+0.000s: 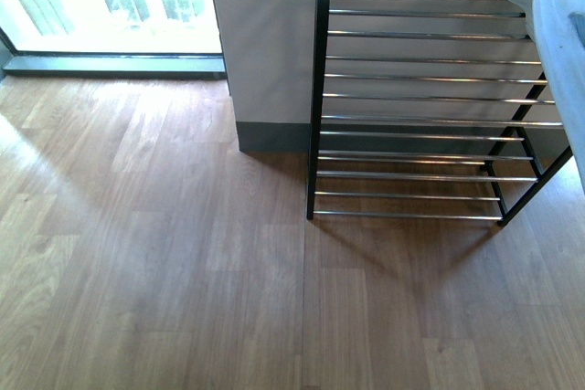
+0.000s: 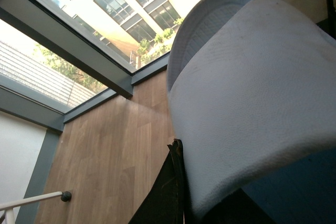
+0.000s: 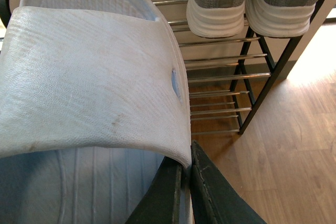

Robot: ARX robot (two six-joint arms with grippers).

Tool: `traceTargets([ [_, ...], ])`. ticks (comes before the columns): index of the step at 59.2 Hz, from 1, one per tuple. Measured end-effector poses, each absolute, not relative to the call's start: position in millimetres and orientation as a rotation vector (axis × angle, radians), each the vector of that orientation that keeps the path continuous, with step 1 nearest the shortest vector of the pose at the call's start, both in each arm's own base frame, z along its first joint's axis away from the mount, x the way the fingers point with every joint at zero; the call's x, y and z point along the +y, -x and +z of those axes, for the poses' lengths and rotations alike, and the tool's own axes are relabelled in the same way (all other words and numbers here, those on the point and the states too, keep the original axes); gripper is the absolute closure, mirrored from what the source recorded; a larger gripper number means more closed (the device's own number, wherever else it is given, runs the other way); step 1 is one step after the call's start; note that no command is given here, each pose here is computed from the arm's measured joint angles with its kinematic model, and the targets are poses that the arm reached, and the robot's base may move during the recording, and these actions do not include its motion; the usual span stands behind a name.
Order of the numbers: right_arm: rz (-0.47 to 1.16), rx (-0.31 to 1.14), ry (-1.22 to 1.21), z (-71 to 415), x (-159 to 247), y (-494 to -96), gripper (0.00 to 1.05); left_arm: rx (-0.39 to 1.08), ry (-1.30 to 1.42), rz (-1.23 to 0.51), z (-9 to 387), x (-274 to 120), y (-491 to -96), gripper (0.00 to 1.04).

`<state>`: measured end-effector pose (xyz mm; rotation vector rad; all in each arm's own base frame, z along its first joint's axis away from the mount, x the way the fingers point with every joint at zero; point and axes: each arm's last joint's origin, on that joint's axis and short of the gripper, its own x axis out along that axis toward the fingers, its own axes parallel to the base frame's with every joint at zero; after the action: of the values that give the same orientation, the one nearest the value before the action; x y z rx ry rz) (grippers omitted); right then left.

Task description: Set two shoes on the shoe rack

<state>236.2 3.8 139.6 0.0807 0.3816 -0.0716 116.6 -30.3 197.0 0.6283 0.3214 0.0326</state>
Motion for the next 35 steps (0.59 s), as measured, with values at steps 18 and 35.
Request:
traceTargets([
  [18, 0.175, 0.121, -0.142, 167, 21, -246, 1.03, 0.321, -0.628, 0.031, 197, -30, -117, 1.03],
  [35, 0.213, 0.197, -0.169, 215, 76, -311, 1.03, 0.321, -0.628, 0.032, 197, -30, -117, 1.03],
])
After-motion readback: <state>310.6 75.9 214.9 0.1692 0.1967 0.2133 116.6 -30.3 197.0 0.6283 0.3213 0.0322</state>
